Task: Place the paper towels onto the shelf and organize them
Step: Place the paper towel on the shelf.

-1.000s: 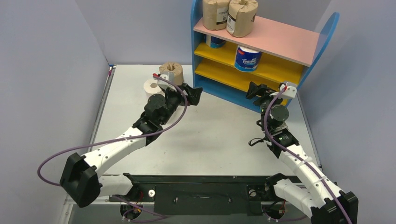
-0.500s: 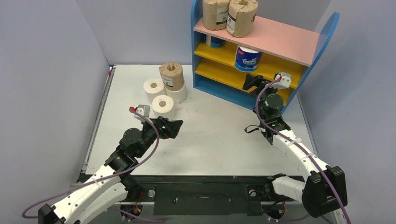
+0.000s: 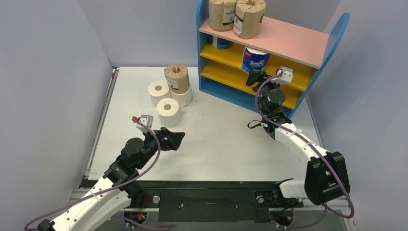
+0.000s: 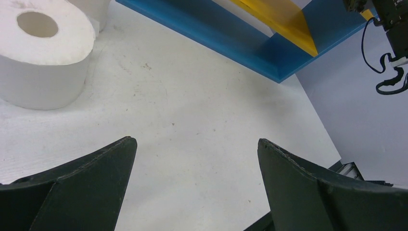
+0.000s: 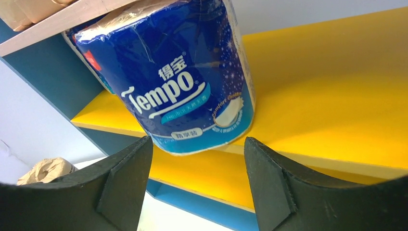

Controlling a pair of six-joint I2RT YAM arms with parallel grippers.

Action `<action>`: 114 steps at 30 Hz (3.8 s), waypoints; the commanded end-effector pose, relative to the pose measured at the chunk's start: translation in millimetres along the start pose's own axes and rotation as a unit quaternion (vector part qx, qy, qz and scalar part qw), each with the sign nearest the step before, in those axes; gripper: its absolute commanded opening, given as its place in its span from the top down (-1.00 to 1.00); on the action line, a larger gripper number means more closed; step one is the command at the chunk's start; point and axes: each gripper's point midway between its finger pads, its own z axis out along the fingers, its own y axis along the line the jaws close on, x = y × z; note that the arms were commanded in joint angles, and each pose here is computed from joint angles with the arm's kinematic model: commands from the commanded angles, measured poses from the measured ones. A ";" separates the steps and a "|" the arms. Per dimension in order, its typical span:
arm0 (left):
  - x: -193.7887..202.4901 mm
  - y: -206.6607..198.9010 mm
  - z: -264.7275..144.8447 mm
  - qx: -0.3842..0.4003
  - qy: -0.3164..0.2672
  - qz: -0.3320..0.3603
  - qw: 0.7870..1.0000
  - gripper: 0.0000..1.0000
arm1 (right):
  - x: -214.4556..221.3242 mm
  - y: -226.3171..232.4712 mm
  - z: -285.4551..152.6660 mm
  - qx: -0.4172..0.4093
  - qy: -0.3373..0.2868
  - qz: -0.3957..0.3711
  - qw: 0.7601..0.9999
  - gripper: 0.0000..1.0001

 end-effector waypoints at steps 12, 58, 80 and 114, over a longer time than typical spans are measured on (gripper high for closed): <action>-7.1 -8.5 -0.5 0.015 -0.006 -0.004 1.000 -0.93 | -26.8 19.0 43.6 -0.002 -0.073 0.039 0.997 -0.25; 4.2 -7.5 11.1 0.016 0.010 -0.006 1.000 -0.93 | 32.7 23.2 109.2 0.046 -0.045 0.080 0.995 -0.23; 10.4 -8.1 12.6 0.021 0.019 -0.011 1.000 -0.93 | 54.2 38.2 114.9 0.030 -0.031 0.099 0.994 -0.23; -8.6 -8.5 5.1 0.012 -0.012 -0.011 1.000 -0.93 | -36.2 53.7 -5.3 -0.051 -0.027 0.108 0.992 -0.36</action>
